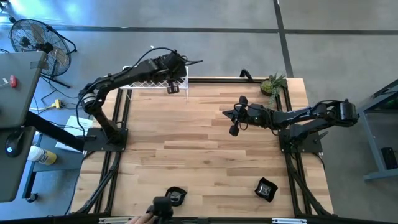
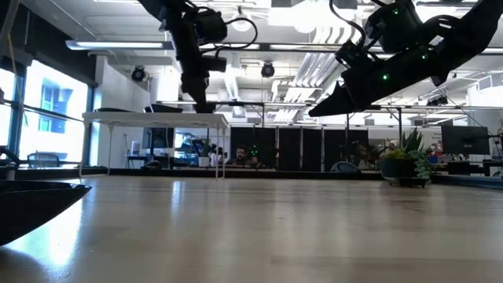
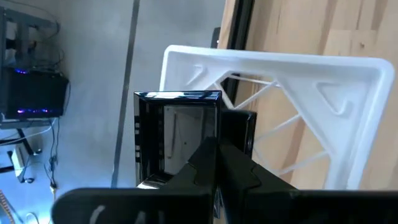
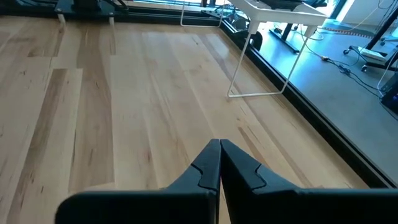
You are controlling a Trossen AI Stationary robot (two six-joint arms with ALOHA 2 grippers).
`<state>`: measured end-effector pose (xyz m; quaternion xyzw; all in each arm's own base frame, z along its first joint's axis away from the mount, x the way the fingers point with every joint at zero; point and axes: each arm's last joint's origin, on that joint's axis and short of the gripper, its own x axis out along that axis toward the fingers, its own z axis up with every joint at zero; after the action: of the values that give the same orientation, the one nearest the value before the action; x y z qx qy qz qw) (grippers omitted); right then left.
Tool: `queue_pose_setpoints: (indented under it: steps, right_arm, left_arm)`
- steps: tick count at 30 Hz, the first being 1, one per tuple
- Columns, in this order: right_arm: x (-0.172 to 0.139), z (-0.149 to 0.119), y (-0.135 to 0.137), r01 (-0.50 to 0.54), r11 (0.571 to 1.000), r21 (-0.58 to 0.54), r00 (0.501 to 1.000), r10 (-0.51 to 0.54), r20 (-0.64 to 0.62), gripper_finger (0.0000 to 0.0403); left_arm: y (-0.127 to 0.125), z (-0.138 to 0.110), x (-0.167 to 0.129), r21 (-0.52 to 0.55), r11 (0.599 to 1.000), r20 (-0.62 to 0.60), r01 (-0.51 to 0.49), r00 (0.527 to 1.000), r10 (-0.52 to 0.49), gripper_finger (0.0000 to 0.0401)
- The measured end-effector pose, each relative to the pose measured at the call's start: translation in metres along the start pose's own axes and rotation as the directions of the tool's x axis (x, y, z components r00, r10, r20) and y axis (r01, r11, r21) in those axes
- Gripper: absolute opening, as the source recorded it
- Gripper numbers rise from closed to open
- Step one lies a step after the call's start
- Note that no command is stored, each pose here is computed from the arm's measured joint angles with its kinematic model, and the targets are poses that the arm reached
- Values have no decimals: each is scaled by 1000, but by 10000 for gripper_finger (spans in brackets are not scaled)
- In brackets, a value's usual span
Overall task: Pick & Place Mini shaped plates
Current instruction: Stack the black square plate on top of the black square plate on the shelf
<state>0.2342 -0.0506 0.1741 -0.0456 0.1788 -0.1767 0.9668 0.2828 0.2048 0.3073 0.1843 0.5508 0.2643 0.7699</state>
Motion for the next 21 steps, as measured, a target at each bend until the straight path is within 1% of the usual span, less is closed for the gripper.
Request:
queue_pose_setpoints:
  steps: [8,12,16,21]
  right_arm:
    - [0,0,0,0,1000,-1,1000,0,-3,5]
    - [0,0,0,0,1000,0,1000,0,-3,2]
    - [0,0,0,0,1000,-1,1000,0,-3,4]
    - [0,0,0,0,1000,-1,1000,0,-3,6]
  left_arm:
    - [-2,1,4,11,1000,-4,13,1000,-13,2]
    - [-3,-1,4,-15,1000,-15,27,1000,-27,11]
    - [-4,-2,4,-12,1000,-37,27,999,-27,31]
    - [-4,-3,4,-20,1000,-51,18,999,-19,74]
